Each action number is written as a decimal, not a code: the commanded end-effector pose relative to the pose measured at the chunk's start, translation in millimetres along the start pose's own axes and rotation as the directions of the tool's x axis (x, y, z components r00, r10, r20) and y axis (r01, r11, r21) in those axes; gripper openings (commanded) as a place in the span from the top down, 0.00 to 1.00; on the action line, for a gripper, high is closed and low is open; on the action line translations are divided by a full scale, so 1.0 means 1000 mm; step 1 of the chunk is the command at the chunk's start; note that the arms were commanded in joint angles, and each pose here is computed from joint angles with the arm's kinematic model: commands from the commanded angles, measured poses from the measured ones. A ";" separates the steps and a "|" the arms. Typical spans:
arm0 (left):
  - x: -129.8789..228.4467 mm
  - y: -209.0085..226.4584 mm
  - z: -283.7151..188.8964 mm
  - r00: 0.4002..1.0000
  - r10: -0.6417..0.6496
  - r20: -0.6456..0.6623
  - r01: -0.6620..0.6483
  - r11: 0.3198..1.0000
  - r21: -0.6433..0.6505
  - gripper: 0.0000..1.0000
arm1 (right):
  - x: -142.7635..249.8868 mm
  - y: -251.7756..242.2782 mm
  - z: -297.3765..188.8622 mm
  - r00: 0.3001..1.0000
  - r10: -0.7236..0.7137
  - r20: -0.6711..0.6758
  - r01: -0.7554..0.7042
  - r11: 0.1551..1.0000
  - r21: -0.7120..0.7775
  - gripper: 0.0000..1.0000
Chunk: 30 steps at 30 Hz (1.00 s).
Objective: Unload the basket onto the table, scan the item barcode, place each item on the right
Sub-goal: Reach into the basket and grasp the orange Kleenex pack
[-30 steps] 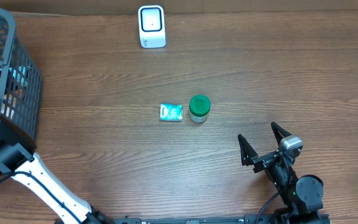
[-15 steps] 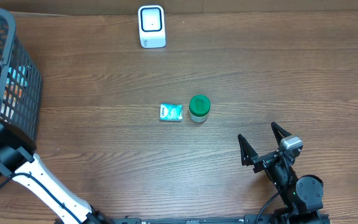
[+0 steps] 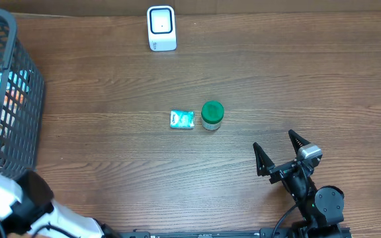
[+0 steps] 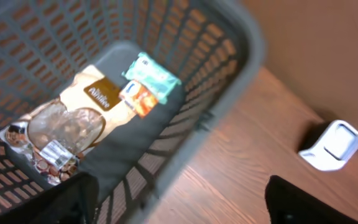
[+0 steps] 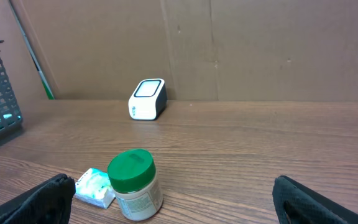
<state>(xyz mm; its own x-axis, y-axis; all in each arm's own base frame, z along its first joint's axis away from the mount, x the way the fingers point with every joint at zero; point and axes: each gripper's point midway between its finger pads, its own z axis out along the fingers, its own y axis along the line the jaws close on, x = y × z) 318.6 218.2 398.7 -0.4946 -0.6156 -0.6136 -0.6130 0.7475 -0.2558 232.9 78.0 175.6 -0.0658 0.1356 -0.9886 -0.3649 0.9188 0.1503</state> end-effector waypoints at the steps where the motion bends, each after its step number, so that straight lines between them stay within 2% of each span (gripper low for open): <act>1: 0.016 -0.025 -0.030 0.997 0.069 0.022 -0.070 0.995 0.069 0.13 | 0.002 0.000 0.000 1.000 0.005 0.003 -0.005 1.000 0.003 0.00; 8: 0.076 -0.026 -0.100 0.977 0.198 0.081 -0.194 0.980 -0.046 0.14 | 0.002 0.000 0.000 1.000 0.005 0.003 -0.005 1.000 0.003 0.00; 13: 0.102 -0.018 -0.108 0.956 0.227 0.185 -0.221 0.974 -0.055 0.12 | 0.002 0.000 0.000 1.000 0.005 0.003 -0.005 1.000 0.003 0.00; 15: 0.110 -0.014 -0.100 0.943 0.230 0.239 -0.224 0.973 -0.051 0.08 | 0.002 0.000 0.000 1.000 0.005 0.003 -0.005 1.000 0.003 0.00; 16: 0.110 -0.014 -0.095 0.933 0.239 0.270 -0.234 0.971 -0.051 0.02 | 0.002 0.000 0.000 1.000 0.005 0.003 -0.005 1.000 0.003 0.00; 20: 0.099 -0.020 -0.074 0.899 0.256 0.356 -0.262 0.964 -0.031 0.00 | 0.002 0.000 0.000 1.000 0.005 0.003 -0.005 1.000 0.003 0.00; 26: 0.080 -0.022 -0.039 0.925 0.252 0.283 -0.255 0.967 -0.024 0.01 | 0.002 0.000 0.000 1.000 0.005 0.003 -0.005 1.000 0.003 0.00; 30: 0.067 -0.003 -0.013 0.950 0.219 0.224 -0.208 0.975 -0.072 0.01 | 0.002 0.000 0.000 1.000 0.005 0.003 -0.005 1.000 0.003 0.00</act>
<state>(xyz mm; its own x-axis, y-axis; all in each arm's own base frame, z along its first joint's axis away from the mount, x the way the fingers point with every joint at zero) 278.3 156.5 362.3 -0.4726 -0.3652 -0.8020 -0.5172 0.8518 -0.0830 232.9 78.1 175.6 -0.0657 0.1352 -0.9886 -0.3653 0.9187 0.1499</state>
